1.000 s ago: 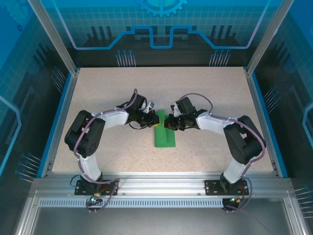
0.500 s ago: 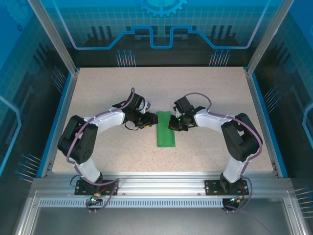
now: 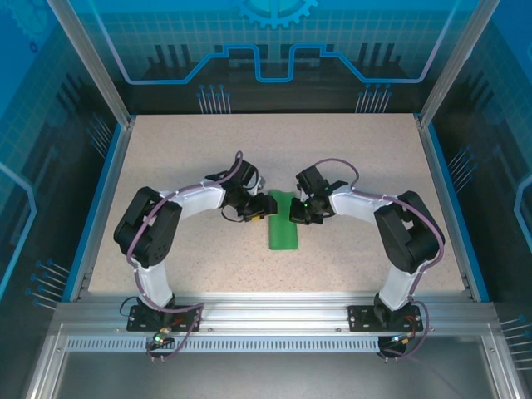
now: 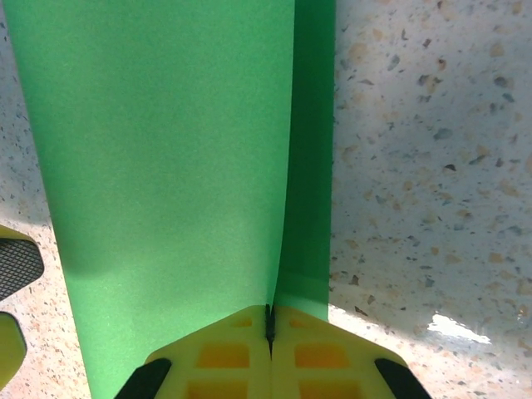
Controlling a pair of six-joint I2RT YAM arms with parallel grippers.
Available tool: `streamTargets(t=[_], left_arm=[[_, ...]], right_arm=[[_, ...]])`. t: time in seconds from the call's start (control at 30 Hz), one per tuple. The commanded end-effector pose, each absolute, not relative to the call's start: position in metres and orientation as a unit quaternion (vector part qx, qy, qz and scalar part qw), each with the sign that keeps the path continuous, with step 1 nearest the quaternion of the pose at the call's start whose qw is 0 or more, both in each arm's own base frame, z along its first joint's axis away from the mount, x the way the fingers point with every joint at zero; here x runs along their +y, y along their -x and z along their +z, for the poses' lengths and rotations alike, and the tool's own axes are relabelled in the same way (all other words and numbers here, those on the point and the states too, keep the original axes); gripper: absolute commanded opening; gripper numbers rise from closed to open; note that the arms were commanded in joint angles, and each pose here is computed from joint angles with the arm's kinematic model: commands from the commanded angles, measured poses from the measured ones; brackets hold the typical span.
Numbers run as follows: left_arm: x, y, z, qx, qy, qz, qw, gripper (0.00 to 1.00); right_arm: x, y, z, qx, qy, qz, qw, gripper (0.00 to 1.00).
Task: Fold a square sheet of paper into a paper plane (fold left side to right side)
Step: First fold in half a square sheet of paper at the center of the table.
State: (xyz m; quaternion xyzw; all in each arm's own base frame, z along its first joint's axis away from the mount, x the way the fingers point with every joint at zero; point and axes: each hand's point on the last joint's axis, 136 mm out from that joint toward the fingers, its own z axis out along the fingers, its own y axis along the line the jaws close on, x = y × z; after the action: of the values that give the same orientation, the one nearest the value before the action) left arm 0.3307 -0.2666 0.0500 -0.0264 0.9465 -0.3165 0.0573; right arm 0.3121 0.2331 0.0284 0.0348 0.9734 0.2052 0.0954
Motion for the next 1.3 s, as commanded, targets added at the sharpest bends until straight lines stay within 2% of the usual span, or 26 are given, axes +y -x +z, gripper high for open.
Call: streamTargets(t=[0.0, 0.53, 0.8, 1.27], left_arm=[[-0.268, -0.331, 0.042, 0.953, 0.026, -0.299, 0.045, 0.54], [-0.267, -0.325, 0.008, 0.968, 0.032, -0.248, 0.012, 0.46], [-0.267, -0.321, -0.002, 0.973, 0.028, -0.229, 0.0, 0.46], [-0.266, -0.318, -0.008, 0.977, 0.018, -0.213, -0.008, 0.46]], right_arm=[[0.23, -0.313, 0.024, 0.977, -0.033, 0.193, 0.09, 0.05], [0.228, -0.314, 0.024, 0.977, -0.031, 0.19, 0.095, 0.11], [0.204, -0.316, 0.042, 0.977, -0.044, 0.155, 0.139, 0.37], [0.141, -0.304, 0.071, 0.959, -0.13, 0.121, 0.22, 0.67]])
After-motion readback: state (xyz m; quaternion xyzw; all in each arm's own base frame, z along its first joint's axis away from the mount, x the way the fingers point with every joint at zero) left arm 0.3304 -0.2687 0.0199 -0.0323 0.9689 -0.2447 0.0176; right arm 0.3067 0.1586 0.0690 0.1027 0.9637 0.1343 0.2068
